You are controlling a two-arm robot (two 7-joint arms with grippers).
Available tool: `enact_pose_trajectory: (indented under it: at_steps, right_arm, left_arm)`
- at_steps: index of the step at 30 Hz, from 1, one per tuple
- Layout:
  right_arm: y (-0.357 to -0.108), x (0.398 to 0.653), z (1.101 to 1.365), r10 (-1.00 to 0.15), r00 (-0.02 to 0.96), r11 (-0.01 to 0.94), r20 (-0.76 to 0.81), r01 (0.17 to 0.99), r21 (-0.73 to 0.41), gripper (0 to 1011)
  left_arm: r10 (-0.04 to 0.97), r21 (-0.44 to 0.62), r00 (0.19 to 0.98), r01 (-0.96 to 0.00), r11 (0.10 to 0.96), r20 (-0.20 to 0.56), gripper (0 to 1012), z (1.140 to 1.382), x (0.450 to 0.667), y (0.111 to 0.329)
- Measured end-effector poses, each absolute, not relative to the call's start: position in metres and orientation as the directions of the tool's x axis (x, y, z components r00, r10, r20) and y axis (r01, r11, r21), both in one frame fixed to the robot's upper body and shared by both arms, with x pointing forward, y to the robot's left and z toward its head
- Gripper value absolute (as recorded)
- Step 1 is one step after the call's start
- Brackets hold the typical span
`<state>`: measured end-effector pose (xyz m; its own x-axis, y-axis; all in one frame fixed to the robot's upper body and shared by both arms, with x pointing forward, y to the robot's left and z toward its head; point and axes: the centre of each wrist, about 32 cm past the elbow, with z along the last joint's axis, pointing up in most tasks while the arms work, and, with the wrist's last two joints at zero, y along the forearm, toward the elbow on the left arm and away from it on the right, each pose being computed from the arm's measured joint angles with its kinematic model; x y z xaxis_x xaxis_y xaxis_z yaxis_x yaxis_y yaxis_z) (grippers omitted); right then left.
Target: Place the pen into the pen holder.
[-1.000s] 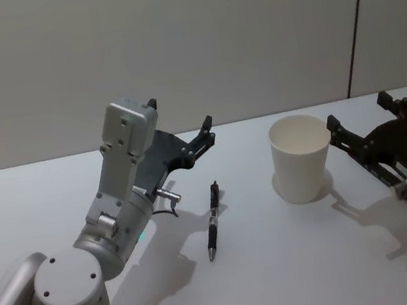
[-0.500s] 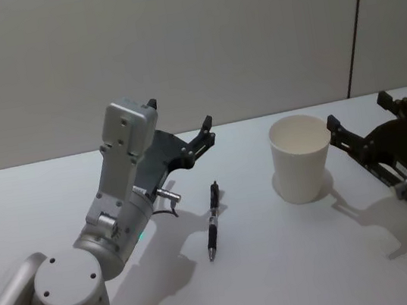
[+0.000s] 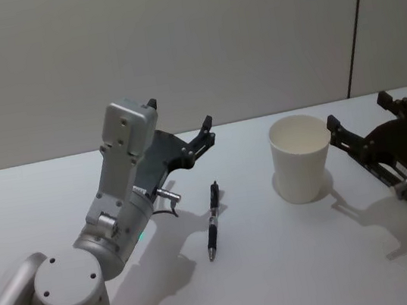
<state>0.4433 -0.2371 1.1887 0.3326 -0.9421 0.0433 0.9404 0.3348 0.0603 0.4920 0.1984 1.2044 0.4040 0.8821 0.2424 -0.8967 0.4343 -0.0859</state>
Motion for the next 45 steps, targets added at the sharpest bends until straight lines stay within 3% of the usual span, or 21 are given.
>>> enact_pose_trajectory:
  at_steps: [9, 17, 20, 27, 28, 38, 45]
  right_arm:
    - [-0.2371, 0.4433, 1.1887, -0.942, 0.333, 0.335, 0.043, 0.940, 0.060, 1002]
    - [-0.2371, 0.4433, 1.1887, -0.942, 0.333, 0.335, 0.043, 0.940, 0.060, 862]
    - [-0.2371, 0.4433, 1.1887, -0.942, 0.333, 0.335, 0.043, 0.940, 0.060, 736]
    - [-0.2371, 0.4433, 1.1887, -0.942, 0.333, 0.335, 0.043, 0.940, 0.060, 564]
    - [-0.2371, 0.4433, 1.1887, -0.942, 0.333, 0.335, 0.043, 0.940, 0.060, 492]
    - [-0.2371, 0.4433, 1.1887, -0.942, 0.333, 0.335, 0.043, 0.940, 0.060, 169]
    - [-0.2371, 0.4433, 1.1887, -0.942, 0.333, 0.335, 0.043, 0.940, 0.060, 0]
  left_arm:
    - [0.882, -0.086, 0.404, -0.897, 0.434, 0.242, 1001, 1.2044, 0.4920, 0.1984]
    - [0.882, -0.086, 0.404, -0.897, 0.434, 0.242, 1001, 1.2044, 0.4920, 0.1984]
    - [0.882, -0.086, 0.404, -0.897, 0.434, 0.242, 1001, 1.2044, 0.4920, 0.1984]
    - [0.882, -0.086, 0.404, -0.897, 0.434, 0.242, 1001, 1.2044, 0.4920, 0.1984]
    - [0.882, -0.086, 0.404, -0.897, 0.434, 0.242, 1001, 1.2044, 0.4920, 0.1984]
    - [0.882, -0.086, 0.404, -0.897, 0.434, 0.242, 1001, 1.2044, 0.4920, 0.1984]
    - [0.882, -0.086, 0.404, -0.897, 0.434, 0.242, 1001, 1.2044, 0.4920, 0.1984]
